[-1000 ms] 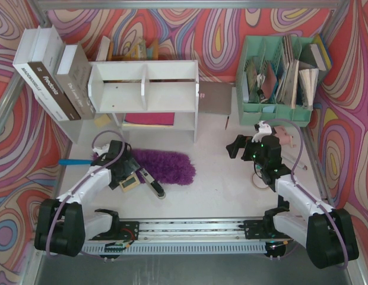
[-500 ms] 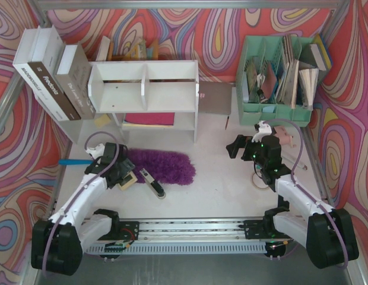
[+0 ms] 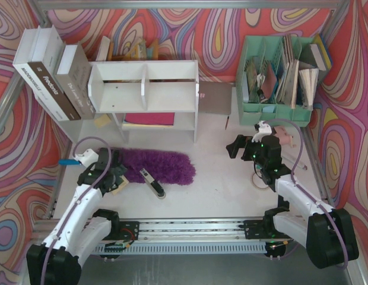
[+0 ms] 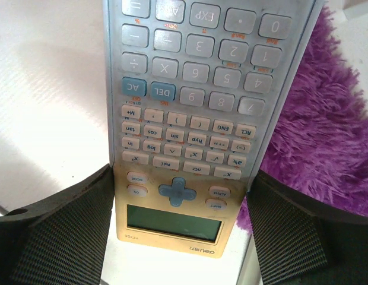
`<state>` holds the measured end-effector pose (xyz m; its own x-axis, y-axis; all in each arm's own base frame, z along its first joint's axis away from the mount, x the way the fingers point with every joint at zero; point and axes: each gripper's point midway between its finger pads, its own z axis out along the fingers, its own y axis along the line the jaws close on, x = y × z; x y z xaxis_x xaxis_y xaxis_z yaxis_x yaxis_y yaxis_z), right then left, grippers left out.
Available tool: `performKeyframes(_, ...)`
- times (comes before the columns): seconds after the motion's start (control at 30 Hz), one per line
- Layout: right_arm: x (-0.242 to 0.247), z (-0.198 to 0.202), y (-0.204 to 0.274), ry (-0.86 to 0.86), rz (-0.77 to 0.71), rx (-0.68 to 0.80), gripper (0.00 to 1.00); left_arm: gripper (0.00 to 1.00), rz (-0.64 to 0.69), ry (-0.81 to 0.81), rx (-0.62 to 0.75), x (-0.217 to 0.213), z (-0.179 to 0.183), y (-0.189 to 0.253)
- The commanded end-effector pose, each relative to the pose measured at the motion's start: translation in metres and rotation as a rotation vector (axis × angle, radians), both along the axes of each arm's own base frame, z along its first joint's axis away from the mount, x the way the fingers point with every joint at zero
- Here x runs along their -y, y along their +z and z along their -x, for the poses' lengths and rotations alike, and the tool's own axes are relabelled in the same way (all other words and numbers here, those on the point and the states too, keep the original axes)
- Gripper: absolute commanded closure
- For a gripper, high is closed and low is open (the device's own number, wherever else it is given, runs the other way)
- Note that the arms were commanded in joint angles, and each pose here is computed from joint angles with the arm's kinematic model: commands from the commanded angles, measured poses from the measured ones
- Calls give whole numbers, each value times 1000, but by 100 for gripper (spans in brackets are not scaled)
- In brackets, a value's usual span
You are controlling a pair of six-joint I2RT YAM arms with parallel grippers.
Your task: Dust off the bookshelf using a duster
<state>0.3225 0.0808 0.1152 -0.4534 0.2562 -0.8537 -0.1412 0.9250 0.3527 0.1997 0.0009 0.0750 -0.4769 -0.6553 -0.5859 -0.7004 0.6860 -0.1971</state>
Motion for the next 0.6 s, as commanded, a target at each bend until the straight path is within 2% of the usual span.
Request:
performKeyframes(0.0, -3, -4, 11, 10, -12, 41, 1, 43, -58, 104, 1, -19, 9, 6)
performKeyframes(0.23, -4, -4, 11, 12, -14, 42, 1, 43, -122, 268, -18, -45, 20, 11)
performKeyframes(0.57, -6, -4, 12, 21, -18, 45, 1, 43, -55, 505, -33, -84, 34, 5)
